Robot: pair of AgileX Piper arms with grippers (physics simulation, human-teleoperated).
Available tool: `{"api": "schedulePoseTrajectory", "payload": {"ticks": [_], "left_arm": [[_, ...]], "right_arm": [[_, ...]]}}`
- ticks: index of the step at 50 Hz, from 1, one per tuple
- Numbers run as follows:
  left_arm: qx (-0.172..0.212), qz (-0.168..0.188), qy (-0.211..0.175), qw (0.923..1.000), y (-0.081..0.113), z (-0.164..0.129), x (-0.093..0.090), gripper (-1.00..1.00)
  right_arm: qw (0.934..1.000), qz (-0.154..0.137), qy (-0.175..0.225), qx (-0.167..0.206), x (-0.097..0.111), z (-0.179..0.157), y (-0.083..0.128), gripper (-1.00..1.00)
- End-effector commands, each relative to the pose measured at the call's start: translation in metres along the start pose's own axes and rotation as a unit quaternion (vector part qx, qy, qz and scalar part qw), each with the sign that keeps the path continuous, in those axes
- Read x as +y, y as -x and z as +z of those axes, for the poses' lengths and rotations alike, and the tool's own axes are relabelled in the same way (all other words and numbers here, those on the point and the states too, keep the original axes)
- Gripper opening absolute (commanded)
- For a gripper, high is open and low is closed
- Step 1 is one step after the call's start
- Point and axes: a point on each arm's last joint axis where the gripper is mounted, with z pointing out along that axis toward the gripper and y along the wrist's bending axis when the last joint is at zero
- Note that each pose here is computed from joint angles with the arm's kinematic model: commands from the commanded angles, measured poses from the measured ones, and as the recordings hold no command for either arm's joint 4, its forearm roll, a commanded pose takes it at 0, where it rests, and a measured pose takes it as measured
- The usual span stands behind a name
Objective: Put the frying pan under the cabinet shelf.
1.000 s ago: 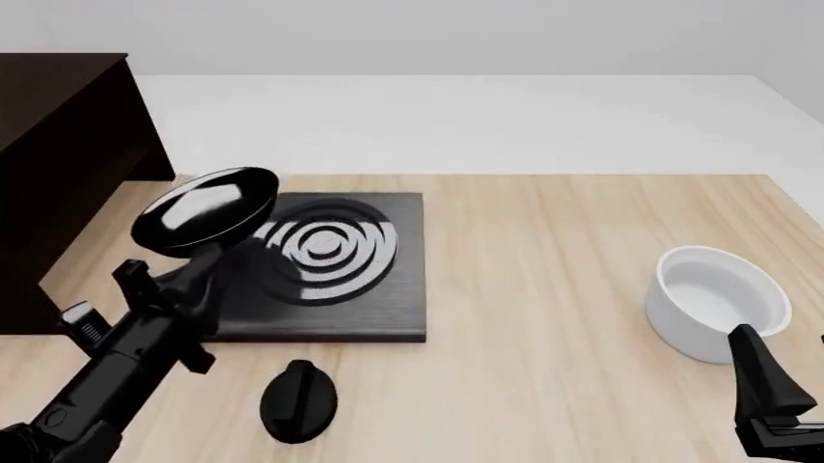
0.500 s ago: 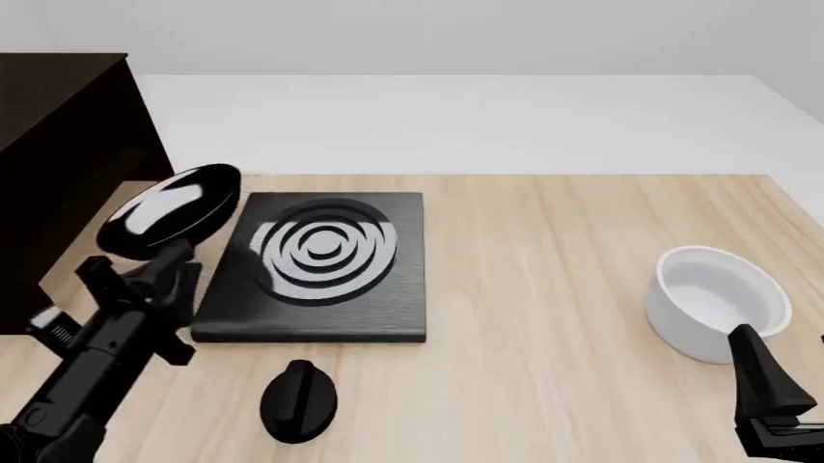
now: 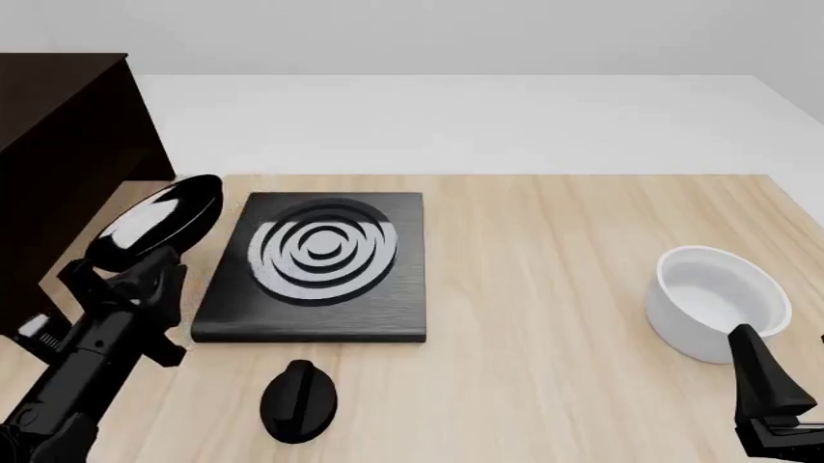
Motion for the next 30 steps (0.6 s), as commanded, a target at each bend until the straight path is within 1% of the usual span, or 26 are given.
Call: {"api": "schedulePoseTrajectory", "payload": {"ticks": [1, 5, 8, 10, 15, 16, 18, 20, 21, 26, 27, 29, 30], "left_arm": [[-0.011, -0.007, -0.028, 0.9995, 0.005, 0.002, -0.009, -1.0], [-0.024, -0.009, -0.025, 0.9993, 0.011, 0.005, -0.008, -1.0], [-0.029, -0.014, -0.021, 0.9993, 0.013, 0.007, -0.007, -1.0], [-0.029, -0.017, -0.025, 0.9991, 0.013, 0.007, -0.008, -1.0], [-0.042, -0.02, -0.022, 0.9987, 0.018, 0.013, -0.007, -1.0], [-0.043, -0.021, -0.021, 0.9986, 0.019, 0.014, -0.007, -1.0], [-0.04, -0.038, -0.015, 0.9984, 0.018, 0.018, -0.004, -1.0], [-0.039, -0.047, -0.005, 0.9981, 0.018, 0.022, 0.001, -1.0], [-0.042, -0.041, -0.006, 0.9983, 0.019, 0.023, 0.0, -1.0], [-0.042, -0.054, 0.002, 0.9976, 0.02, 0.029, 0.004, -1.0], [-0.047, -0.05, 0.001, 0.9976, 0.022, 0.031, 0.004, -1.0], [-0.048, -0.058, 0.004, 0.9972, 0.023, 0.032, 0.005, -1.0], [-0.051, -0.054, 0.002, 0.9973, 0.024, 0.033, 0.005, -1.0]], "right_arm": [[1.0, 0.0, 0.0, 0.0, 0.0, 0.0, 0.0, 1.0], [1.0, 0.0, 0.0, 0.0, 0.0, 0.0, 0.0, 1.0], [1.0, 0.0, 0.0, 0.0, 0.0, 0.0, 0.0, 1.0], [1.0, 0.0, 0.0, 0.0, 0.0, 0.0, 0.0, 1.0], [1.0, 0.0, 0.0, 0.0, 0.0, 0.0, 0.0, 1.0], [1.0, 0.0, 0.0, 0.0, 0.0, 0.0, 0.0, 1.0], [1.0, 0.0, 0.0, 0.0, 0.0, 0.0, 0.0, 1.0], [1.0, 0.0, 0.0, 0.0, 0.0, 0.0, 0.0, 1.0], [1.0, 0.0, 0.0, 0.0, 0.0, 0.0, 0.0, 1.0], [1.0, 0.0, 0.0, 0.0, 0.0, 0.0, 0.0, 1.0], [1.0, 0.0, 0.0, 0.0, 0.0, 0.0, 0.0, 1.0], [1.0, 0.0, 0.0, 0.0, 0.0, 0.0, 0.0, 1.0], [1.0, 0.0, 0.0, 0.0, 0.0, 0.0, 0.0, 1.0]]}}
